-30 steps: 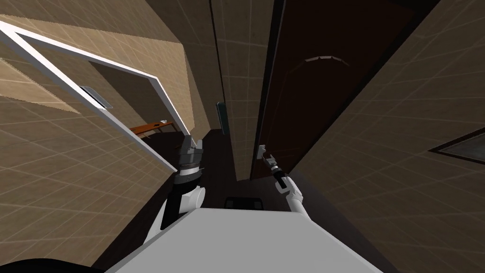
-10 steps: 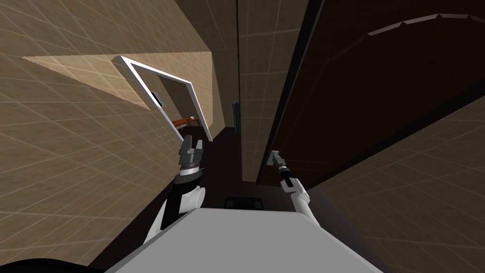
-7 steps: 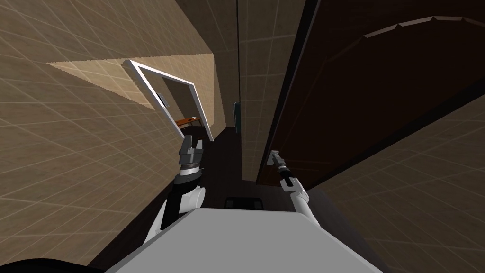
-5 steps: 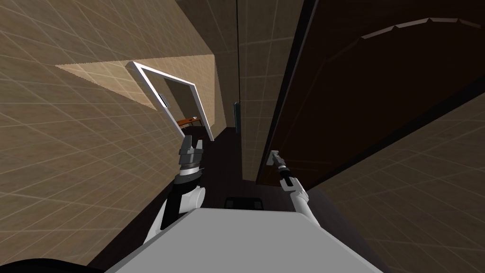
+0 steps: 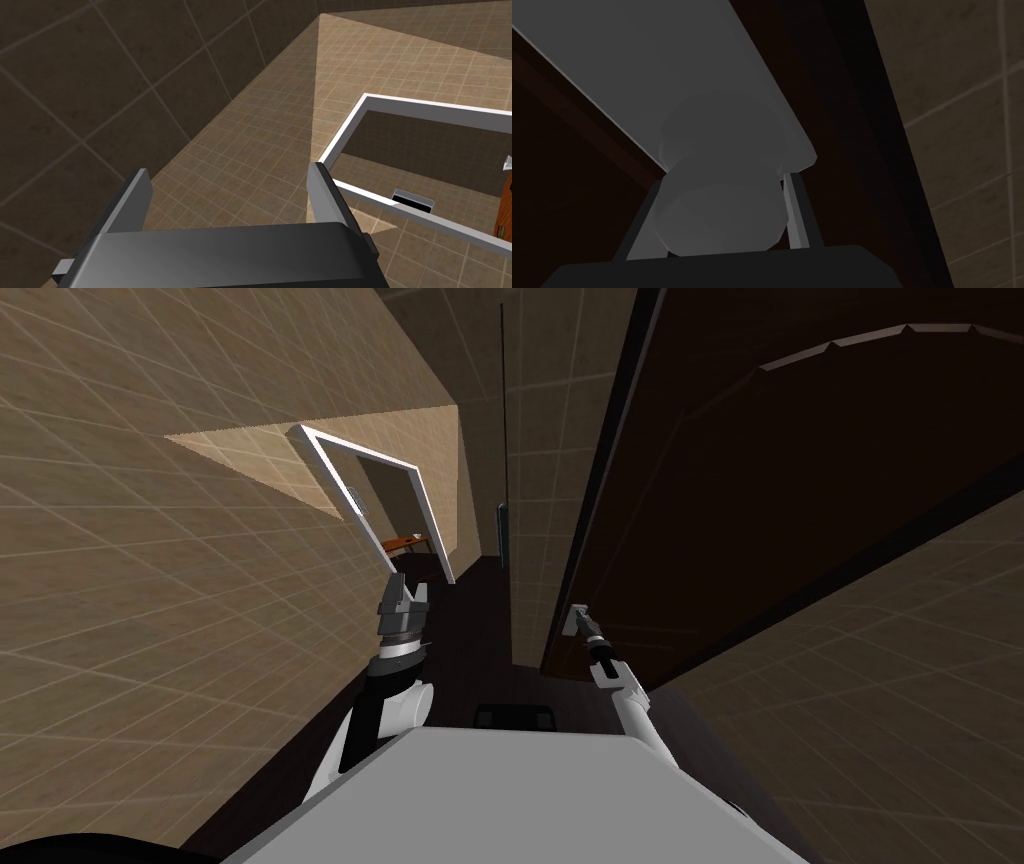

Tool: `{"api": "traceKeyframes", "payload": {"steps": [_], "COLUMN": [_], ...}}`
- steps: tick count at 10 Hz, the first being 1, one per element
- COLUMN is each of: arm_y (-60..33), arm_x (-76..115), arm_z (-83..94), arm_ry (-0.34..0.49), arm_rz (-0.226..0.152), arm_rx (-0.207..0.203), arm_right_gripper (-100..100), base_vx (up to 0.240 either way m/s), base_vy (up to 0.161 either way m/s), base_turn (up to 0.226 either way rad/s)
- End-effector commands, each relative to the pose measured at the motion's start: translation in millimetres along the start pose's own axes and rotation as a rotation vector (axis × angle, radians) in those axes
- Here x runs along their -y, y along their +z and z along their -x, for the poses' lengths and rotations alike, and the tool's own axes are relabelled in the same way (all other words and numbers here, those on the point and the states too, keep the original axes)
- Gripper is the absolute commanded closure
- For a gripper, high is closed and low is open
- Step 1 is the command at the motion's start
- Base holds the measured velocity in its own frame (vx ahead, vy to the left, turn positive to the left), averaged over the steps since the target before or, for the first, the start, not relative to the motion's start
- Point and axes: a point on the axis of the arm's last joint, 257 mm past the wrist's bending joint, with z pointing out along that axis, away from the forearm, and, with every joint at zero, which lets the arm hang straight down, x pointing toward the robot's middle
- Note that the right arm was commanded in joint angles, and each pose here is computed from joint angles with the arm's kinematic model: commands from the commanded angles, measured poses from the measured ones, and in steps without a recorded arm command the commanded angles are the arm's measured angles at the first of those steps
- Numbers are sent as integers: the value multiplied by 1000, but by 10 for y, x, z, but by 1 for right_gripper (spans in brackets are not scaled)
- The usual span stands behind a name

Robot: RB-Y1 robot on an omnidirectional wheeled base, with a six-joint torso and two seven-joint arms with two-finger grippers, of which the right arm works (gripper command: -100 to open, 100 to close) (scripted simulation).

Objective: Pull the door open

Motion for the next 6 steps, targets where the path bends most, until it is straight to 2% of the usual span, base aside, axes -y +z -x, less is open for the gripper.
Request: {"api": "traceKeyframes", "payload": {"steps": [1,2,3,5,6], "arm_y": [25,45,45,88,88], "arm_x": [-60,-68,-68,-81,-81], "arm_z": [-57,-52,-52,-41,-41], "arm_ry": [88,142,154,271,289], "arm_rz": [7,7,7,7,7], "arm_rx": [-1,4,4,15,15], "arm_right_gripper": [100,100,100,100,100], "base_vx": [-57,-66,-45,-68,-52], "base_vy": [-26,-37,-32,-41,-35], "base_turn": [55,80,56,82,48]}}
